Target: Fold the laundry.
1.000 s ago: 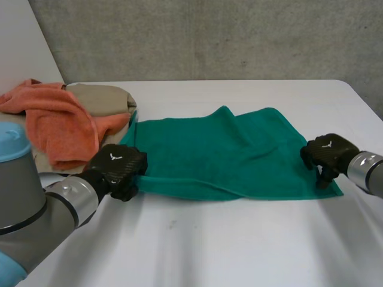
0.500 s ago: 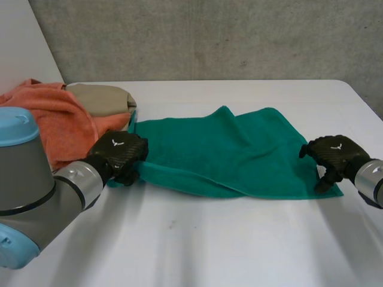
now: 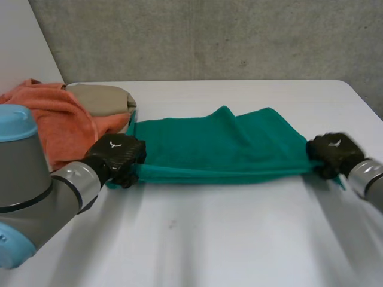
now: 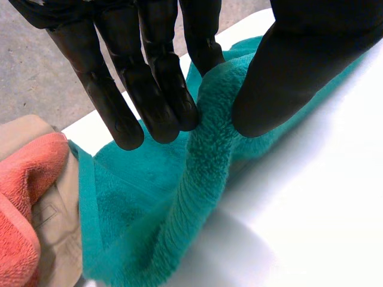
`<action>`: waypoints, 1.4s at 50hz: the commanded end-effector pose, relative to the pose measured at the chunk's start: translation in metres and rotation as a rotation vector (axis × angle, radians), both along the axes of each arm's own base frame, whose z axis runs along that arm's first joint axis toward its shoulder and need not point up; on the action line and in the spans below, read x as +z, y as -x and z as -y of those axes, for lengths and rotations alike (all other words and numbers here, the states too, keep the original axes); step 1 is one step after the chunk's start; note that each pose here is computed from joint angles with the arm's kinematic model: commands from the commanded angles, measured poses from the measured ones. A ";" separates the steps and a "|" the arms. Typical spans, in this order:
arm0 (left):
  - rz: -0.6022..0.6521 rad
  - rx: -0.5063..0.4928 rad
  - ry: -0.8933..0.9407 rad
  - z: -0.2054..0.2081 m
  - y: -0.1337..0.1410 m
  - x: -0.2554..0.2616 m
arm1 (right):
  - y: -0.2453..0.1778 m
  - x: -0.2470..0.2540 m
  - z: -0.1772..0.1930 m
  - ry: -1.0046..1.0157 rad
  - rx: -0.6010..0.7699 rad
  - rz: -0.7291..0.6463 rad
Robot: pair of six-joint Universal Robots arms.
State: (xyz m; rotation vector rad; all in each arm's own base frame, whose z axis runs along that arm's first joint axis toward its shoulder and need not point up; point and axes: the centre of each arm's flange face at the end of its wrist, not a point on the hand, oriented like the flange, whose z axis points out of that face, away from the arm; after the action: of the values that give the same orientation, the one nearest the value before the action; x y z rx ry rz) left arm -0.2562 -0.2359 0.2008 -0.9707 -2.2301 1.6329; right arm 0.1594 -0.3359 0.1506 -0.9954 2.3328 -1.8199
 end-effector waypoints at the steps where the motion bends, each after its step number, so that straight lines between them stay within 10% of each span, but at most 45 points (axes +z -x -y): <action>1: 0.008 0.006 -0.007 -0.027 -0.012 0.034 | 0.027 0.076 -0.023 0.088 -0.082 -0.040; 12: 0.049 0.039 -0.016 -0.053 -0.024 0.060 | 0.034 0.103 -0.075 -0.115 0.064 -0.343; 22: 0.232 -0.030 -0.045 0.017 0.013 -0.010 | 0.009 0.055 -0.024 -0.205 0.079 -0.311; 31: -0.019 0.035 0.529 0.096 0.053 0.112 | 0.003 0.140 0.086 0.401 -0.156 -0.079; 39: -0.338 0.165 1.056 0.101 0.048 0.213 | 0.006 0.229 0.095 0.894 -0.152 0.291; 54: -0.090 0.135 0.570 0.094 0.037 0.089 | -0.013 0.136 0.085 0.494 -0.102 0.176; 70: 0.200 0.083 0.070 -0.013 0.024 -0.056 | 0.010 -0.002 0.031 -0.024 -0.107 -0.132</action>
State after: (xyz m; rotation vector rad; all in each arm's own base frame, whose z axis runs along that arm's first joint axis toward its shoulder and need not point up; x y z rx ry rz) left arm -0.2809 -0.2566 0.1630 -1.0252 -2.3086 1.8732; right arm 0.1674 -0.3758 0.1701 -1.0025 2.3936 -1.9283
